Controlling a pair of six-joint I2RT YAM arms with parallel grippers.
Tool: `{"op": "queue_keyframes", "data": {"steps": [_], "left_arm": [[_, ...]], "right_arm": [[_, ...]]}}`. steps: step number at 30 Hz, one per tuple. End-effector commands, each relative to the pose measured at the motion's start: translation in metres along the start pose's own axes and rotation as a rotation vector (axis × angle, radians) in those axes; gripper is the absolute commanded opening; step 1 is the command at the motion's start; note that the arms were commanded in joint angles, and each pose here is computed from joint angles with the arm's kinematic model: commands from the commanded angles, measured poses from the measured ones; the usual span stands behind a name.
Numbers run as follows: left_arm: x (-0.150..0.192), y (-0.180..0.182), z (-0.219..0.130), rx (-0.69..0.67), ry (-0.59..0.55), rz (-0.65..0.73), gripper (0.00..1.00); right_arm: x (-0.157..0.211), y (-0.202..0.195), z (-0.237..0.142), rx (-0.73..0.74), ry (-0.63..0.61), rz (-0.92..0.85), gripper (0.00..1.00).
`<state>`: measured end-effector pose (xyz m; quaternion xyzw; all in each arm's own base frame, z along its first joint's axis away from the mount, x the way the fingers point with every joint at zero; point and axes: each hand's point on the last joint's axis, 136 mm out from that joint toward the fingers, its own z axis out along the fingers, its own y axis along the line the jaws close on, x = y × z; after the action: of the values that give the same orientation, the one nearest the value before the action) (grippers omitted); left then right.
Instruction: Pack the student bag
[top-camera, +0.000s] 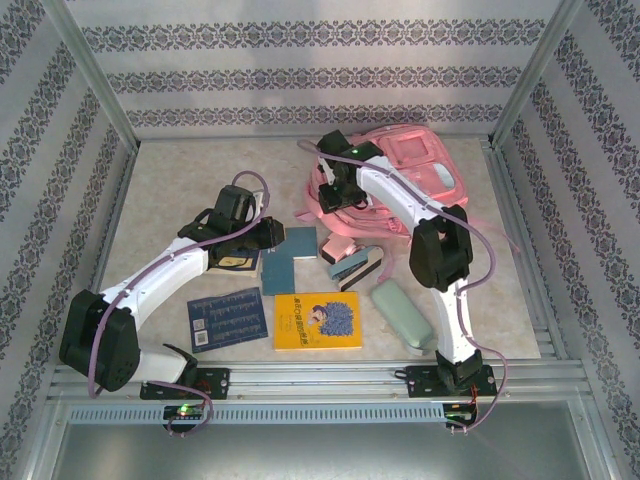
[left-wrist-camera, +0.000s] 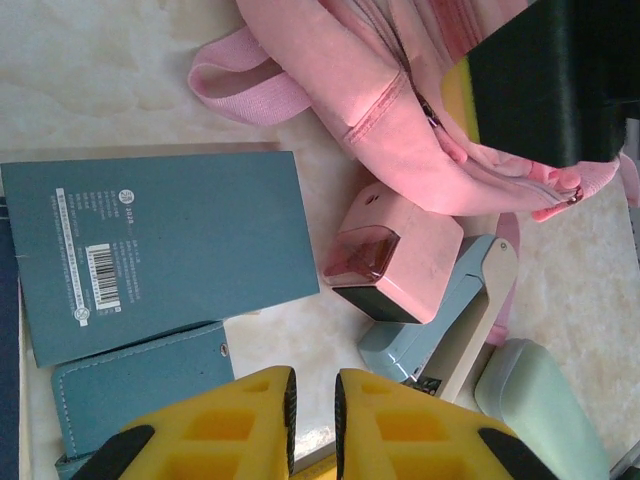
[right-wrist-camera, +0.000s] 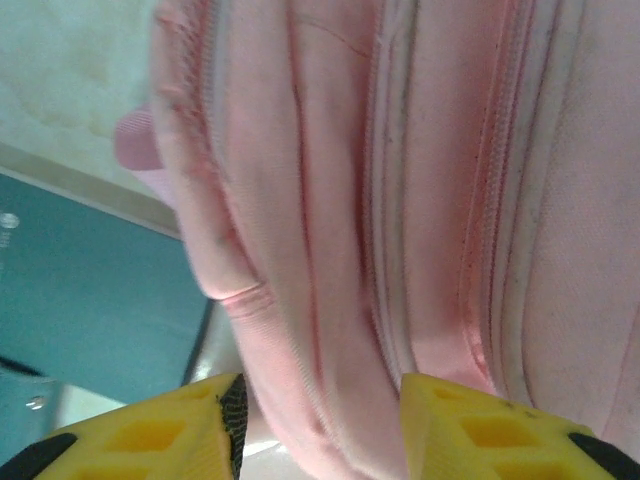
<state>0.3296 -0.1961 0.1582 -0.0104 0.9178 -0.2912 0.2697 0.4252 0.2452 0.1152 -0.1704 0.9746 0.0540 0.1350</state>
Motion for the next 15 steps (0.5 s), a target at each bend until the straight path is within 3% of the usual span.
{"op": "queue_keyframes", "data": {"steps": [1,4,9,15], "left_arm": [[0.001,0.006,-0.003,-0.004,0.000,0.011,0.19],[0.001,0.007,-0.003,-0.005,-0.003,0.010,0.19],[-0.001,0.006,-0.004,0.000,-0.006,0.010,0.19],[-0.009,-0.005,-0.004,0.026,-0.005,0.033,0.21]], "right_arm": [[0.012,-0.009,0.016,0.062,0.058,-0.017,0.43],[0.021,-0.012,0.026,0.083,0.088,-0.023,0.37],[0.017,-0.020,0.015,0.148,0.041,-0.038,0.07],[-0.011,-0.019,-0.043,0.083,-0.107,0.029,0.00]]}}
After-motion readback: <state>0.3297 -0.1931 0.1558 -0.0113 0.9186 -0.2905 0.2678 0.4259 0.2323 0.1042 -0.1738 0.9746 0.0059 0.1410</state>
